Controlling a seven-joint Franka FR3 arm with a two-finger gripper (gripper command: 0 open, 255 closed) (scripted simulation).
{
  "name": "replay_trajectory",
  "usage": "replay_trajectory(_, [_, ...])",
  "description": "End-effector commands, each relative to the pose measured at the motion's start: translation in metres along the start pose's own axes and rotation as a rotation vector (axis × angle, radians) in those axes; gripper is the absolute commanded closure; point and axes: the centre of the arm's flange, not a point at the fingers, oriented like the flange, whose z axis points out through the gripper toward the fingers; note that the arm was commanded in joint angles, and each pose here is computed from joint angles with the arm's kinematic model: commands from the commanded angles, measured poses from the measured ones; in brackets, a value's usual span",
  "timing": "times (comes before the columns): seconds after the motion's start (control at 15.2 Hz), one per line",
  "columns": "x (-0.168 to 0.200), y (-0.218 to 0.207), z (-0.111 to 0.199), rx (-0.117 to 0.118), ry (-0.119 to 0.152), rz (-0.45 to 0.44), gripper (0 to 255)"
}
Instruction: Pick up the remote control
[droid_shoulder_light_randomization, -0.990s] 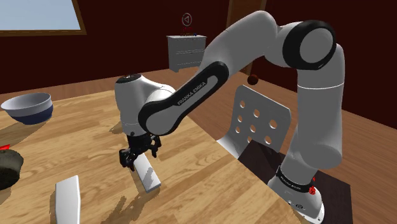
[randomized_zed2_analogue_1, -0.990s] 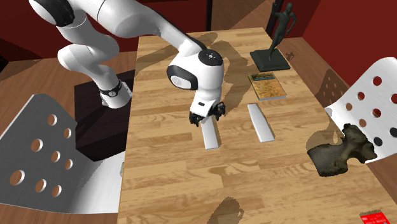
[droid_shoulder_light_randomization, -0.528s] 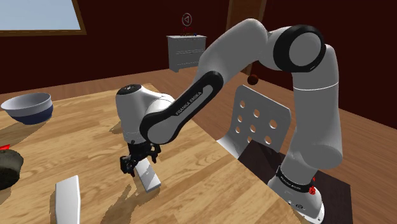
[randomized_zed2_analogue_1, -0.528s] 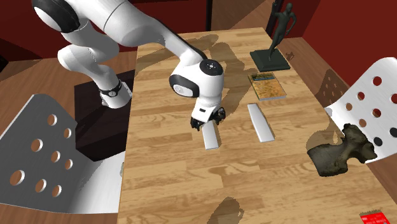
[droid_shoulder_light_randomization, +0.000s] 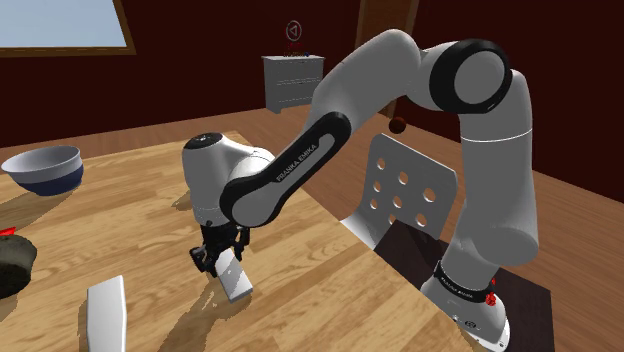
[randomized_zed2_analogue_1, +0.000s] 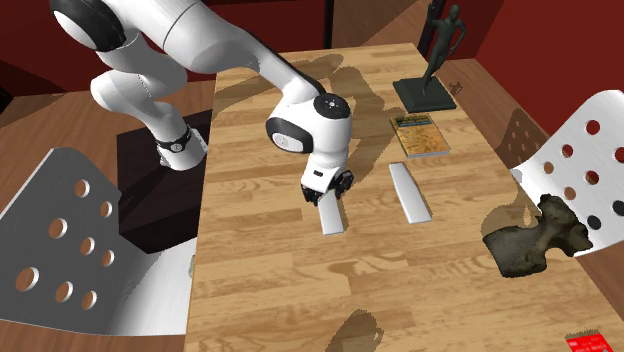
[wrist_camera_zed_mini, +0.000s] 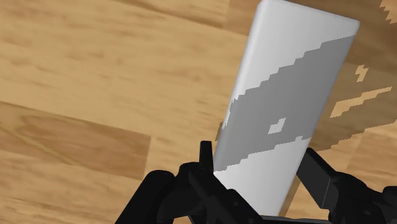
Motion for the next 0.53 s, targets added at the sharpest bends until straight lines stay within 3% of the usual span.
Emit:
replay_trajectory(0.0, [0.000,0.000,0.002,-0.001,-0.002,-0.001,255])
replay_trajectory(0.46, [-0.001,-0.001,-0.031,-0.001,-0.002,-0.001,255])
